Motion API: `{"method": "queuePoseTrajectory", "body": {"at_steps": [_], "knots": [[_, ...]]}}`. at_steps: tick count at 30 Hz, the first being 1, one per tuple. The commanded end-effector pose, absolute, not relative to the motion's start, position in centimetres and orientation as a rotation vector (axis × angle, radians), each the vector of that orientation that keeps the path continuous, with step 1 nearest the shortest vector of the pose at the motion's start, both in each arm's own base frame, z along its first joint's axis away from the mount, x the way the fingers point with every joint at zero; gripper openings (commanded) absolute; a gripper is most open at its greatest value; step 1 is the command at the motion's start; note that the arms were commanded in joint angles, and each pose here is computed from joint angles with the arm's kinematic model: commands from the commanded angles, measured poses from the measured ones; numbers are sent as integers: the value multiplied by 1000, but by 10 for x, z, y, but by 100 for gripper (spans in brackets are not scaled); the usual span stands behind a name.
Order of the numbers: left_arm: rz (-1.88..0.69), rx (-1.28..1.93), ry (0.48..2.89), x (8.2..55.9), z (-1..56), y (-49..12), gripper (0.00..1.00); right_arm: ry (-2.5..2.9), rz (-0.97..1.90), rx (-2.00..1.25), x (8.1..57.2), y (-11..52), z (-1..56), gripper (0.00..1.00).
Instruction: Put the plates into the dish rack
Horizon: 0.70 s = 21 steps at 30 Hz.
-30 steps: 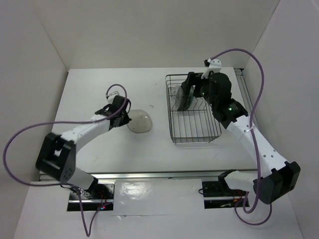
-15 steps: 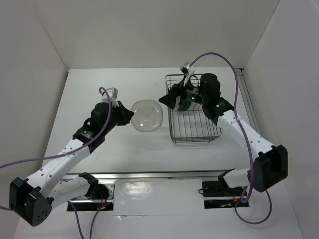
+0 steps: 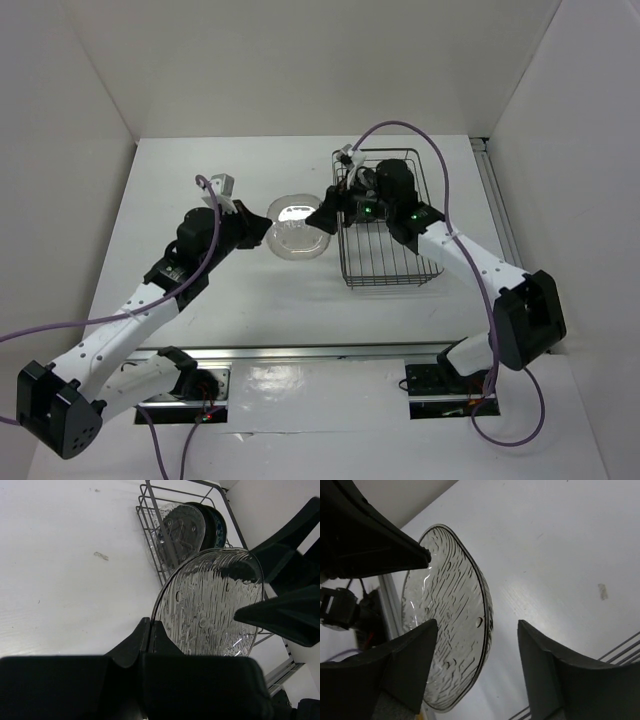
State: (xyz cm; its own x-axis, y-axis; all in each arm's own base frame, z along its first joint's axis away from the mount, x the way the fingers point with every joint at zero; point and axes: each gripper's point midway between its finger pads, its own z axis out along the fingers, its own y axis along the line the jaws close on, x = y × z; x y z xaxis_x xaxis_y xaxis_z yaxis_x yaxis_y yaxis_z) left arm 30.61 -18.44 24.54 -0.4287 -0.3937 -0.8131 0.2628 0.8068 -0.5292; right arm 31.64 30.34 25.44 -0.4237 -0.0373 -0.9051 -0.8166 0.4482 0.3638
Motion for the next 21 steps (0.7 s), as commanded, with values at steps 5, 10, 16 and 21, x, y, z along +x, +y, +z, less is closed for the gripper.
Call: {"method": "queuePoseTrajectory", "body": {"at_steps": [5,10,16,21], "knots": [[-767,-106,1797,312,265,-188,0,1800,1046,-712,323,314,246,4],[-725,-155,1863,323,248,-185,40,1840,929,-628,333,306,253,0],[-651,-199,1950,328,228,-179,100,1775,462,-242,373,220,321,0],[-636,-218,1968,329,222,-178,100,1648,149,39,377,118,378,0]]}}
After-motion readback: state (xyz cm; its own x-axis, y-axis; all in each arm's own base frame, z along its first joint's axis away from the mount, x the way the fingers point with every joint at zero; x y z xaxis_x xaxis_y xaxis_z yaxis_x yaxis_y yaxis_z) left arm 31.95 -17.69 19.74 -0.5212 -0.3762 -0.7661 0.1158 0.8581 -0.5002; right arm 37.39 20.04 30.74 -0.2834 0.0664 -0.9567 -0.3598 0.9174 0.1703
